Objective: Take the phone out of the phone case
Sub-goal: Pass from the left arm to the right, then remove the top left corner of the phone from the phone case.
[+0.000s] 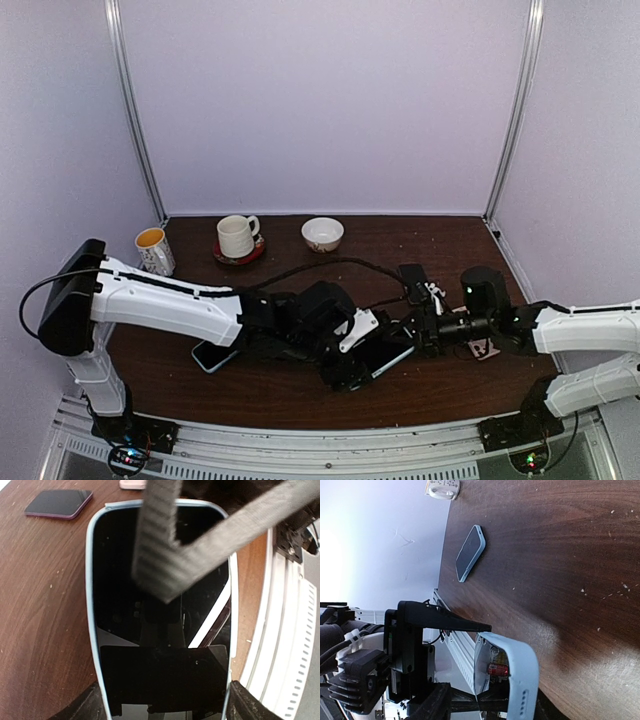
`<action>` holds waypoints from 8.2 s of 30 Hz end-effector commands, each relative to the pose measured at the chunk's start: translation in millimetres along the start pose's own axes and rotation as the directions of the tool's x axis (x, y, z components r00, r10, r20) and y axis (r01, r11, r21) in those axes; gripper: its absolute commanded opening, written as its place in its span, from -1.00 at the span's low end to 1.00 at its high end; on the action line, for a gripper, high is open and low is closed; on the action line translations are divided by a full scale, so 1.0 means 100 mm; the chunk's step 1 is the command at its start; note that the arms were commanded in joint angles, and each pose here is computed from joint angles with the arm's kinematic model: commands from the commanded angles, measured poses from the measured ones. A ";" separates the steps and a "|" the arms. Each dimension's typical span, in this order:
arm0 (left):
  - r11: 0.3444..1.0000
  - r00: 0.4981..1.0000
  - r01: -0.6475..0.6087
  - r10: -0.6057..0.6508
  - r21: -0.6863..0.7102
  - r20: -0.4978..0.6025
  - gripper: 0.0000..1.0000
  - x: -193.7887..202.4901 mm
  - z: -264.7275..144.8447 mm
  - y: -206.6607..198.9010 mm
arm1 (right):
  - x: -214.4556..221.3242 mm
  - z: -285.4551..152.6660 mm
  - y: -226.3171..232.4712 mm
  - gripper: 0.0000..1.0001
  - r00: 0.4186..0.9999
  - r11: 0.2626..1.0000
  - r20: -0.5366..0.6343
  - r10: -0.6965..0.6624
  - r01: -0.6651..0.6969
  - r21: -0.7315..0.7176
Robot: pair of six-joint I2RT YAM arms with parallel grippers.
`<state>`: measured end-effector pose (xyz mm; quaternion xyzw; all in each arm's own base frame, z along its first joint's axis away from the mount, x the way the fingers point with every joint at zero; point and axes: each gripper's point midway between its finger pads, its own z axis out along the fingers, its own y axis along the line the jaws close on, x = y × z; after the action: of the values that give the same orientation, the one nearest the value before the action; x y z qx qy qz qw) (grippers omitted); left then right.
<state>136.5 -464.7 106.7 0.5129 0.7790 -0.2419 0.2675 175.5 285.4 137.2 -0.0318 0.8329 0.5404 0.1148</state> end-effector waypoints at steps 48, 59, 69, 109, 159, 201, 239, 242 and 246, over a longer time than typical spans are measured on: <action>0.970 0.981 -0.183 0.190 -0.159 0.027 -0.21 -0.18 -0.30 -0.02 | 0.50 -0.10 0.26 -1.00 0.966 0.976 -0.228 -0.123 0.076 -0.203; 0.959 0.985 -0.144 0.162 -0.243 0.054 0.95 -0.17 -0.49 0.12 | 0.34 -0.09 0.18 -1.00 0.963 0.980 -0.185 -0.197 0.185 -0.079; 0.919 0.983 -0.097 0.149 -0.382 0.107 0.95 -0.24 -0.89 0.35 | 0.06 -0.18 0.42 -1.00 0.920 0.920 -0.065 -0.388 0.390 0.028; 0.900 0.919 -0.218 0.319 -0.378 0.230 0.95 -0.04 -1.79 0.64 | -0.82 -0.60 0.93 -1.00 0.215 0.305 0.247 -0.945 0.852 0.426; 0.574 0.491 -0.813 0.764 -0.096 0.419 0.22 0.18 -1.29 -0.27 | 0.60 -0.24 0.80 -1.00 -0.416 -0.409 0.165 -0.894 0.909 0.077; 0.444 0.473 -0.880 0.786 0.169 0.400 -0.47 0.38 -0.71 -0.36 | 0.79 -0.17 0.68 -1.00 -0.493 -0.489 0.131 -0.860 0.870 0.057; 0.283 0.450 -0.863 0.809 0.418 0.380 -0.61 0.41 -0.63 -0.49 | 1.04 -0.02 0.49 -1.00 -0.594 -0.595 0.051 -0.803 0.804 0.000; 0.301 0.463 -0.858 0.804 0.416 0.373 -0.51 0.40 -0.66 -0.49 | 1.02 -0.02 0.51 -1.00 -0.589 -0.589 0.052 -0.807 0.808 0.011; 0.363 0.494 -0.856 0.783 0.367 0.377 -0.34 0.39 -0.70 -0.47 | 1.00 -0.02 0.52 -1.00 -0.582 -0.582 0.051 -0.811 0.813 0.029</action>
<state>68.5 -397.2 111.1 0.8850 0.3079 -0.2899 0.1949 69.0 304.3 141.1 -0.7632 0.3539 0.1520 0.5189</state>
